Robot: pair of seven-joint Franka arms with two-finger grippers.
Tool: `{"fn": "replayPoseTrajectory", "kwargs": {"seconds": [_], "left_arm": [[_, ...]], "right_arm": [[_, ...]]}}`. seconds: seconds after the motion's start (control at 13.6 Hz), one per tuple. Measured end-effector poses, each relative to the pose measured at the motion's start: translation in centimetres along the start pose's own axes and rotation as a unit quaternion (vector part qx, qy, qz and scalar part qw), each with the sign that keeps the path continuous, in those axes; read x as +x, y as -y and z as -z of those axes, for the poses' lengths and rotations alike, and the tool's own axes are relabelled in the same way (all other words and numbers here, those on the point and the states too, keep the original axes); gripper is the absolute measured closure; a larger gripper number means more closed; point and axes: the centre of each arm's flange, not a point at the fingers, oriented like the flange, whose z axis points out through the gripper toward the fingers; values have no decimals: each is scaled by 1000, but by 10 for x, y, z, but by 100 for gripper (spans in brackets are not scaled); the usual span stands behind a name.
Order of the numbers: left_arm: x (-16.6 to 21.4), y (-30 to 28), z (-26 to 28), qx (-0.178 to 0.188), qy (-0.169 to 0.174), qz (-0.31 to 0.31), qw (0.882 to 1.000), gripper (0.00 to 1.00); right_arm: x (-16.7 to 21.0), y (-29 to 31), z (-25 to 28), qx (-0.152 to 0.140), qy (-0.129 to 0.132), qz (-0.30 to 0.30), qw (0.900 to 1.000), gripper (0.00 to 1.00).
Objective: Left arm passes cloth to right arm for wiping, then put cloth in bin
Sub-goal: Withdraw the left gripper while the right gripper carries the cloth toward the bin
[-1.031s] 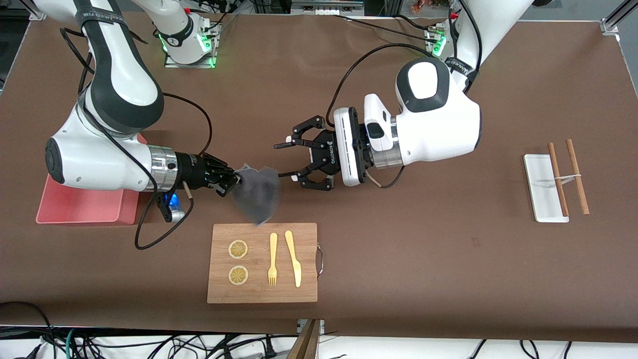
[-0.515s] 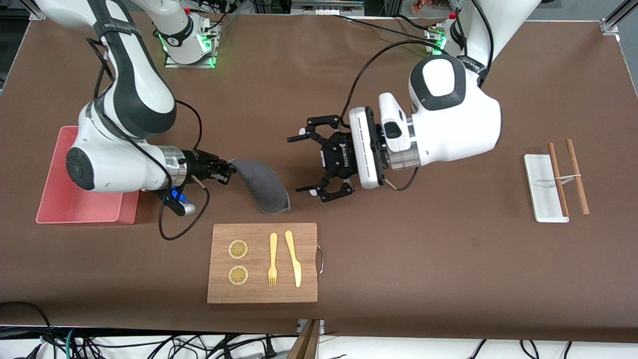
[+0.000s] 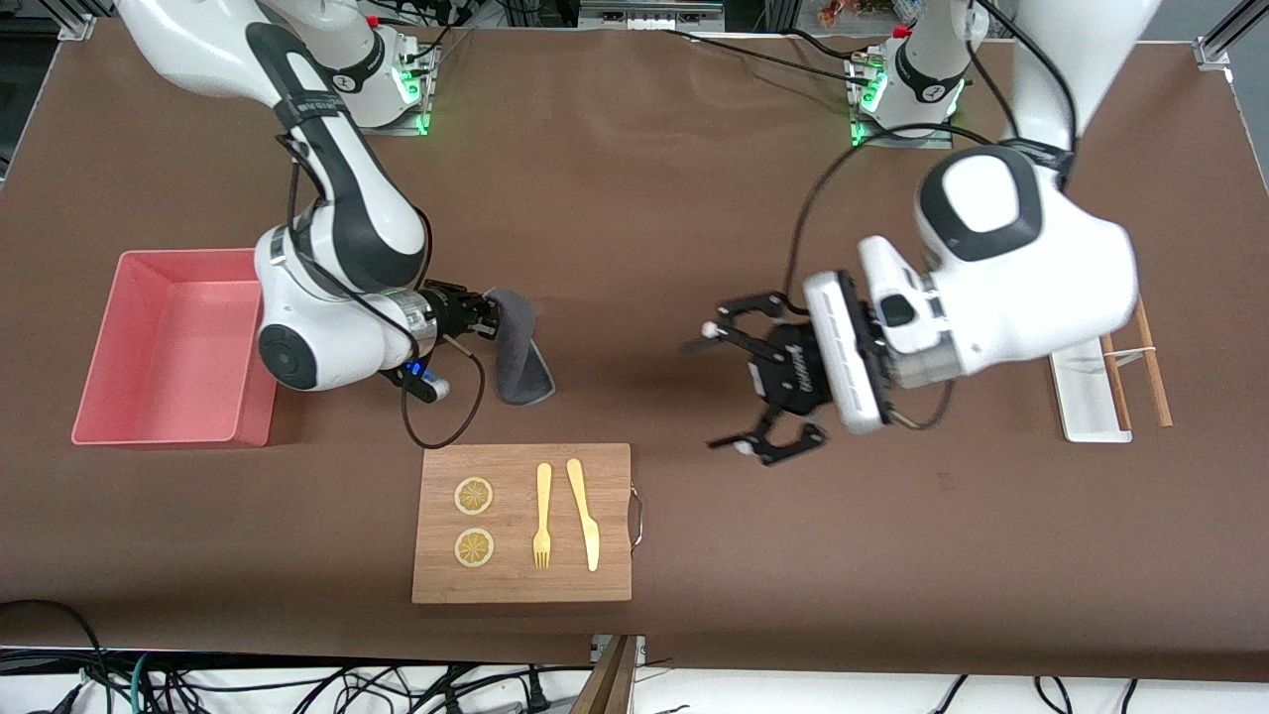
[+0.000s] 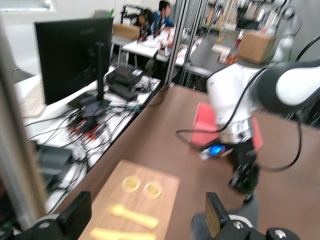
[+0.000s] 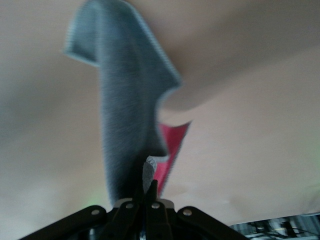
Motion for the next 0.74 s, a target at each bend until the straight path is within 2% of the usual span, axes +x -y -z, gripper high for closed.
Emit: {"fn": "replayPoseTrajectory", "kwargs": {"seconds": [0.22, 0.44, 0.59, 0.66, 0.74], "left_arm": [[-33, 36, 72, 21, 97, -30, 995, 0], [-69, 65, 138, 45, 174, -33, 983, 0], [-79, 69, 157, 60, 231, -50, 970, 0], [-81, 68, 163, 69, 268, -62, 959, 0], [-82, 68, 168, 75, 291, -68, 951, 0]], "right_arm": [[16, -22, -18, -45, -11, 31, 998, 98], [44, -58, -25, -87, -23, 51, 995, 98], [68, -87, -16, -95, -28, 68, 993, 98], [87, -111, -4, -93, -29, 81, 992, 98], [100, -130, 3, -92, -31, 91, 991, 98]]}}
